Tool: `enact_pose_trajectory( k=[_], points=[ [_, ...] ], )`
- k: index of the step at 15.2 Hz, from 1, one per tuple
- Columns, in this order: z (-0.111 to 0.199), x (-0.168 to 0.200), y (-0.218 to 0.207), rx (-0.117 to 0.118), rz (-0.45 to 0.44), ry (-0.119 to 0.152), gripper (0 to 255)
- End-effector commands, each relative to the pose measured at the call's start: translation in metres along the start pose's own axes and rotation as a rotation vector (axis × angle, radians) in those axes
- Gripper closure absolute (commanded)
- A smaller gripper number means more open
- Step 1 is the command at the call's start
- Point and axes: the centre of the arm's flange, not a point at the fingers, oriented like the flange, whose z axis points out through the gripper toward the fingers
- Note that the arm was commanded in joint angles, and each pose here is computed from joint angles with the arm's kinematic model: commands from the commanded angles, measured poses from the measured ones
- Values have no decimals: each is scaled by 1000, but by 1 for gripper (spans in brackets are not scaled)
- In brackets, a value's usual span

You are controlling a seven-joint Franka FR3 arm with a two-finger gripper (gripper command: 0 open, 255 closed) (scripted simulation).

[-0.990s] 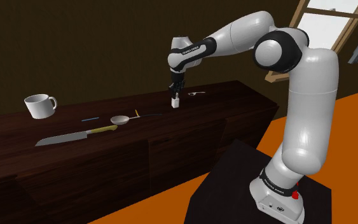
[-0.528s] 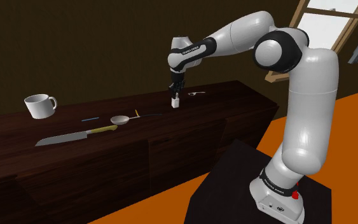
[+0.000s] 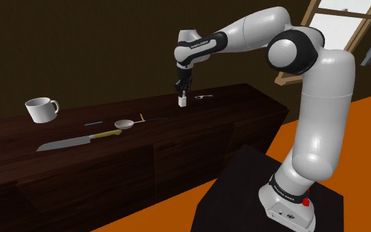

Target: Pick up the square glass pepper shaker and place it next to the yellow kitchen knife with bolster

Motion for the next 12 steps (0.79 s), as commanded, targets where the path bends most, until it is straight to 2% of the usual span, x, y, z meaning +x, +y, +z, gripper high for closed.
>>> enact_pose_trajectory(
  k=[1, 12],
  points=[
    [-12, -1, 0, 0, 0, 0, 255],
    [-70, -1, 1, 0, 0, 0, 255]
  ],
)
